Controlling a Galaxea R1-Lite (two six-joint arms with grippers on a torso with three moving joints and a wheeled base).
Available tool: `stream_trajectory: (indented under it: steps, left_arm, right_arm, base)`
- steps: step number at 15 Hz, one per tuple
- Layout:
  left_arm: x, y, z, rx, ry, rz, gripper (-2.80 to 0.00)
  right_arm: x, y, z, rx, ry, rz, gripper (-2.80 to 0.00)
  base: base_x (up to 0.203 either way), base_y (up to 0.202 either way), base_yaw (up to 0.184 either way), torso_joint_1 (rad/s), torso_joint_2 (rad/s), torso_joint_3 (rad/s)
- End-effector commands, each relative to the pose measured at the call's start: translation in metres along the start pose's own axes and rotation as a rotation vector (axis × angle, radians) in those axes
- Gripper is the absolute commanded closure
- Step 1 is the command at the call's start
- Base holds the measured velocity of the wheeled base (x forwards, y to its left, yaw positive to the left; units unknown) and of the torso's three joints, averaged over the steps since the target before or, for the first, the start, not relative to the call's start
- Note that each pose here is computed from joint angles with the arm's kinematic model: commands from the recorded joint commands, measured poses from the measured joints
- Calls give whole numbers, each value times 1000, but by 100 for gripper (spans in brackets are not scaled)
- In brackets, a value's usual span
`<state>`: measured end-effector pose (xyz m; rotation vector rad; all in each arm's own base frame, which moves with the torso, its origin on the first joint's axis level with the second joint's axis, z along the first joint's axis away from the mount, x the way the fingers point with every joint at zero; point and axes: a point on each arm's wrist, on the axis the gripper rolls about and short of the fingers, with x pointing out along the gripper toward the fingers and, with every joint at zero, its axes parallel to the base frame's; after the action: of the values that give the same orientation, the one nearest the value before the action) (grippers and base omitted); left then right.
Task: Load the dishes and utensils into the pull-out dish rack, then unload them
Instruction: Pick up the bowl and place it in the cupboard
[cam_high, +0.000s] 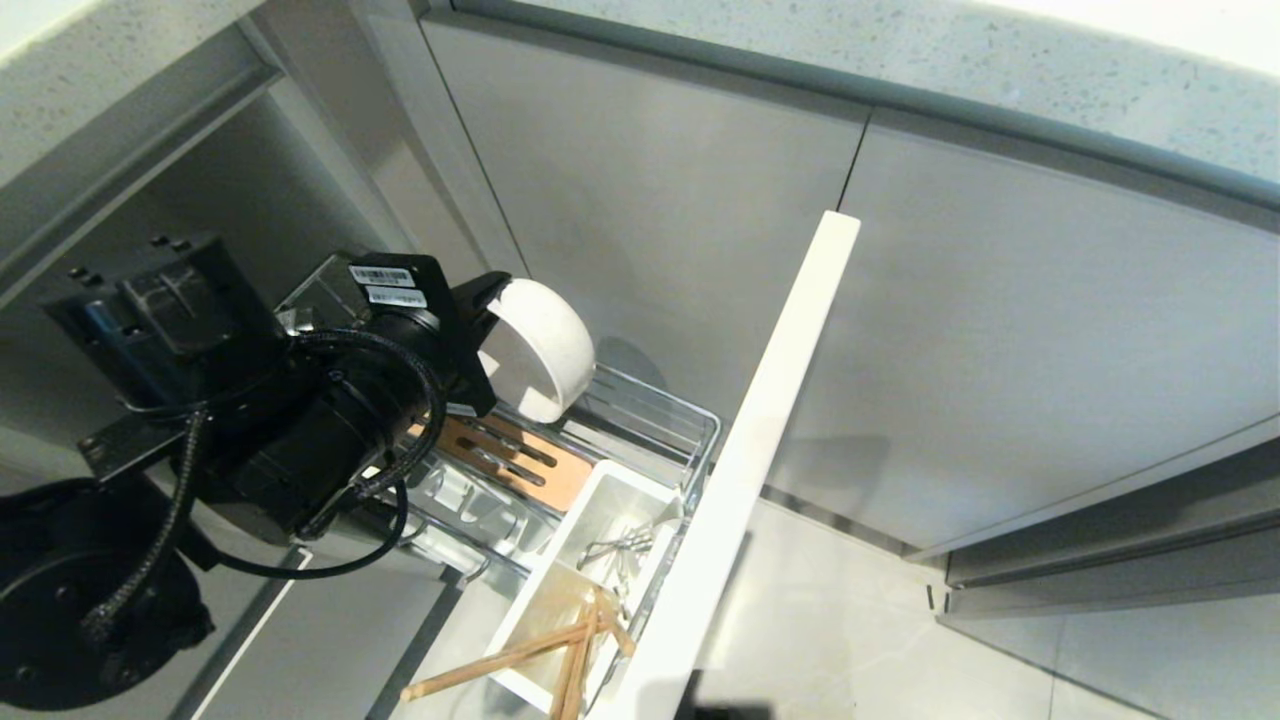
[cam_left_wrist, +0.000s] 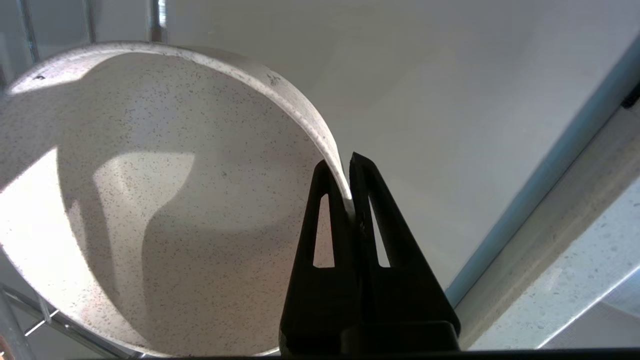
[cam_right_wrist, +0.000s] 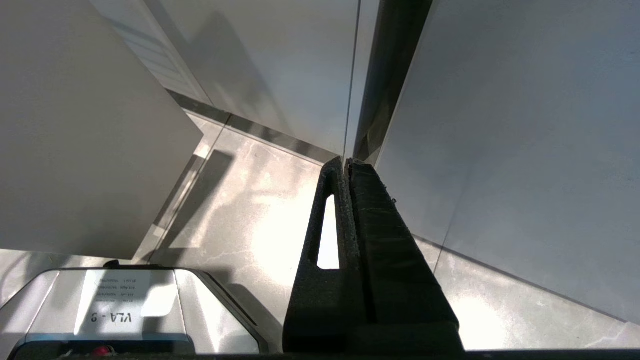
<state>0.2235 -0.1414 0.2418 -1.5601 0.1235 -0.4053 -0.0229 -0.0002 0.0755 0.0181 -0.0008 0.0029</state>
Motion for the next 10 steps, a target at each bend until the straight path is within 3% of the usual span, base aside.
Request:
stream_trajectory:
  steps: [1, 10]
  left_arm:
    - [1, 4, -1, -17, 0, 12, 0]
    - [7, 17, -3, -42, 12, 81, 0]
  right_arm:
    - [0, 0, 0, 0, 2, 0, 0]
    - [0, 0, 0, 0, 2, 0, 0]
  base:
    - [0, 0, 0, 0, 0, 0]
    - [0, 0, 0, 0, 0, 0]
